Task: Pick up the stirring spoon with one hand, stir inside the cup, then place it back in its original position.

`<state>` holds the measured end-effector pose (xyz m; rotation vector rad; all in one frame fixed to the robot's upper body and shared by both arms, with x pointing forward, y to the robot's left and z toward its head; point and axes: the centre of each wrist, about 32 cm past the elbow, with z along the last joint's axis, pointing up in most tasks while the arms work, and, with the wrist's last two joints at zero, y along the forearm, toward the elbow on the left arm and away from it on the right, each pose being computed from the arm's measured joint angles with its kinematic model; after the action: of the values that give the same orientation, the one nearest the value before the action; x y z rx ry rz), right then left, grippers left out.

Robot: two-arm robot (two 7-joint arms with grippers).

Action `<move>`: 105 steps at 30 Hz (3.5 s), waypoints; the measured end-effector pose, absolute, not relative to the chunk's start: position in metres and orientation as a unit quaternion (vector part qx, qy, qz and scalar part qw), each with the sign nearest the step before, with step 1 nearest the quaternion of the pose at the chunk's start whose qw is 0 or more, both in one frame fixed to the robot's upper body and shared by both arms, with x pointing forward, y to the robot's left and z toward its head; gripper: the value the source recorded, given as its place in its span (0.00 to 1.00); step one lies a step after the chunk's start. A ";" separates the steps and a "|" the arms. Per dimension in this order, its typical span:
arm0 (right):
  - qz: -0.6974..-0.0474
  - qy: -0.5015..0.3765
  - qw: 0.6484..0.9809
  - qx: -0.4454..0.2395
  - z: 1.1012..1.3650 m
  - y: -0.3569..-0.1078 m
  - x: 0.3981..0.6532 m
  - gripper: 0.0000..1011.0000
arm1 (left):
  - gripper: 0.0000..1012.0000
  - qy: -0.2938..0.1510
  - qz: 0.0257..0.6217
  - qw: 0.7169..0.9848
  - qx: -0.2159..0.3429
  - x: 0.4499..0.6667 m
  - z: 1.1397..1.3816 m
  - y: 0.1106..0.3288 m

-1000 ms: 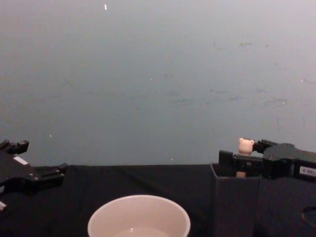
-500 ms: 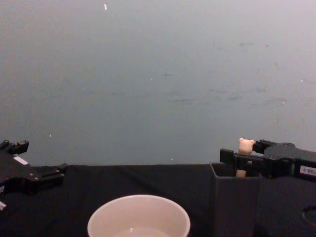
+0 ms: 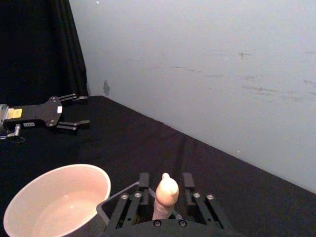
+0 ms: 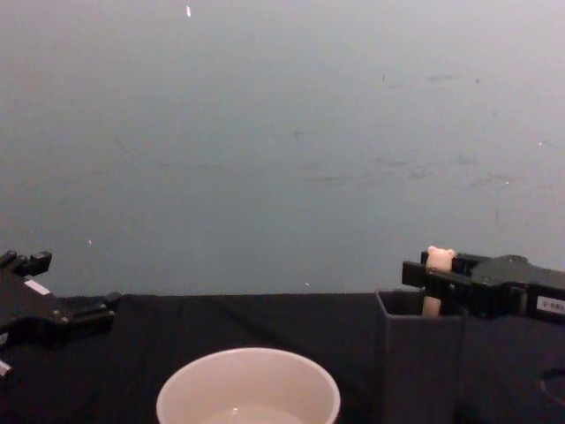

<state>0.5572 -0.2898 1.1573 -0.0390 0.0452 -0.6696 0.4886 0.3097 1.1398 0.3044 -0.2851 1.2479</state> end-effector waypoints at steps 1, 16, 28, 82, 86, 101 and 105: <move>-0.329 0.022 0.944 -0.019 1.157 -0.290 0.557 0.39 | 0.99 -0.132 0.580 0.791 0.141 0.489 1.140 0.310; -0.328 0.022 0.944 -0.019 1.157 -0.290 0.557 0.21 | 0.99 -0.132 0.580 0.791 0.142 0.489 1.140 0.310; -0.307 -0.009 0.952 -0.014 1.172 -0.284 0.549 0.21 | 0.99 -0.132 0.580 0.791 0.142 0.489 1.140 0.310; -0.227 -0.104 0.967 0.052 1.218 -0.212 0.556 0.21 | 0.99 -0.132 0.580 0.791 0.141 0.489 1.140 0.310; -0.219 -0.097 0.970 0.040 1.209 -0.204 0.555 0.21 | 0.99 -0.132 0.580 0.791 0.141 0.489 1.140 0.310; -0.214 -0.093 0.972 0.017 1.174 -0.186 0.552 0.21 | 0.99 -0.132 0.580 0.791 0.141 0.489 1.140 0.310; -0.217 -0.094 0.971 0.018 1.166 -0.182 0.554 0.21 | 0.99 -0.132 0.580 0.791 0.141 0.489 1.140 0.310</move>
<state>0.5541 -0.1817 1.1659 0.0372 -0.1893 -0.4391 0.4886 0.3097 1.1398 0.3045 -0.2851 1.2479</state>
